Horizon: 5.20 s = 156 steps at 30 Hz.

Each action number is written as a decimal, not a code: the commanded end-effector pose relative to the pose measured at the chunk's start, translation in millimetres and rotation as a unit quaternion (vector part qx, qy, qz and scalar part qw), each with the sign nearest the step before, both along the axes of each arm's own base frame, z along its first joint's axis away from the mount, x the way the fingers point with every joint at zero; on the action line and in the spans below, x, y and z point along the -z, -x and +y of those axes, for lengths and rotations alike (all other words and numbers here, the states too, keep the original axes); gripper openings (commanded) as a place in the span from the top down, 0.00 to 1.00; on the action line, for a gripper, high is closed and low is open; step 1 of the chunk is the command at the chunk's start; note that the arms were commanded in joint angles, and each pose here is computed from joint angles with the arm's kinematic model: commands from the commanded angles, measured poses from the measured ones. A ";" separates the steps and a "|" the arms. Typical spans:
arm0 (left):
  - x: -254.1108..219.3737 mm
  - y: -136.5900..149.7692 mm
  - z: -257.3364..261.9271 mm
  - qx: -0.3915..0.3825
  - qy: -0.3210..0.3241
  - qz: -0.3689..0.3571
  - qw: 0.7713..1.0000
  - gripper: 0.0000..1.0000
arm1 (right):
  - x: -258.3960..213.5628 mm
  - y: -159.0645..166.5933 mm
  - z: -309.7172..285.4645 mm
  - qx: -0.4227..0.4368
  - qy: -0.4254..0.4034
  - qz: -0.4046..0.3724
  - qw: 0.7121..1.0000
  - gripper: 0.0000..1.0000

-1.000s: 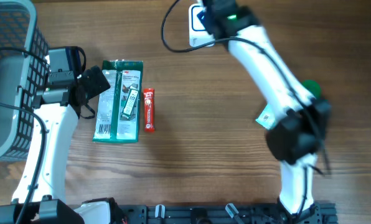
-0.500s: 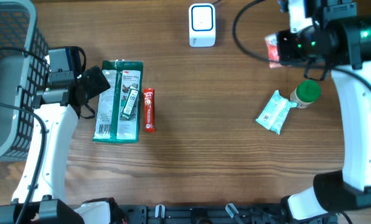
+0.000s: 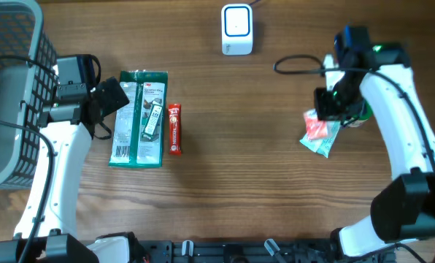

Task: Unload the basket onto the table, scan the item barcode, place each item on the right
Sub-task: 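Lower the Kleenex pack at right beside the wipes and release it, then move the right gripper left to the red Nescafe stick and grasp it, then lift the Nescafe stick and carry it right with the right gripper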

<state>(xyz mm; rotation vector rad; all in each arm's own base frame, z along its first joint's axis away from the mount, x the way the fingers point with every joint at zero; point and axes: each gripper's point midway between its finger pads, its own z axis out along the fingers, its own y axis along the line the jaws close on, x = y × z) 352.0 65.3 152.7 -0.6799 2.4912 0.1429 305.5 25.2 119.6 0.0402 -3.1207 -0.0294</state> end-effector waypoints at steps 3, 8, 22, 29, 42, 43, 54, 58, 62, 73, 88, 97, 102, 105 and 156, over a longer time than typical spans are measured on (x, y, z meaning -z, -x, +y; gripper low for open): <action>-3.3 -0.6 1.1 -0.005 0.003 -0.006 1.000 0.00 | 46.4 9.8 -19.1 0.082 0.056 0.008 0.995 0.96; -3.1 -0.6 1.1 -0.005 0.003 -0.006 1.000 0.00 | 67.5 10.0 -18.4 0.083 0.053 -0.003 0.995 0.93; -3.3 -0.6 1.1 -0.005 0.003 -0.007 1.000 0.00 | 72.7 7.9 -18.2 0.083 0.051 -0.011 0.995 0.49; -3.3 -0.6 1.1 -0.005 0.003 -0.006 1.000 0.00 | 37.9 -7.3 -17.1 0.096 0.047 -0.039 0.994 0.13; -3.3 -0.6 1.1 -0.005 0.003 -0.006 1.000 0.00 | -56.8 -10.4 49.9 0.037 -0.158 -0.113 0.980 0.14; -3.1 -0.6 1.1 -0.005 0.003 -0.006 1.000 0.00 | -60.2 -6.5 61.3 0.032 -0.190 -0.105 0.976 0.19; -3.3 -0.6 1.1 -0.005 0.003 -0.007 1.000 0.00 | -72.7 11.1 143.4 -0.080 -0.269 -0.099 0.955 0.45; -3.3 -0.6 1.1 -0.005 0.003 -0.007 1.000 0.00 | -69.8 11.4 175.9 -0.078 -0.280 -0.104 0.951 0.46; -3.3 -0.6 1.1 -0.005 0.003 -0.006 1.000 0.00 | -61.6 11.3 215.9 -0.078 -0.293 -0.114 0.946 0.46; -3.1 -0.6 1.1 -0.005 0.003 -0.006 1.000 0.00 | 1.7 21.1 312.4 -0.099 -0.293 -0.157 0.938 0.45; -3.3 -0.6 1.1 -0.005 0.003 -0.007 1.000 0.00 | 101.8 25.3 368.2 -0.153 -0.152 -0.273 0.938 0.67; -3.3 -0.6 1.1 -0.005 0.003 -0.006 1.000 0.00 | 111.9 15.2 364.3 -0.144 -0.127 -0.296 0.936 0.65; -3.3 -0.6 1.1 -0.005 0.003 -0.006 1.000 0.00 | 125.2 19.0 369.2 -0.149 -0.136 -0.282 0.938 0.62; -3.3 -0.6 1.1 -0.005 0.003 -0.006 1.000 0.00 | 131.7 20.8 368.5 -0.152 -0.134 -0.275 0.940 0.72; -3.3 -0.6 1.1 -0.005 0.003 -0.006 1.000 0.00 | 34.4 -1.6 227.8 -0.089 -0.421 -0.029 0.902 0.96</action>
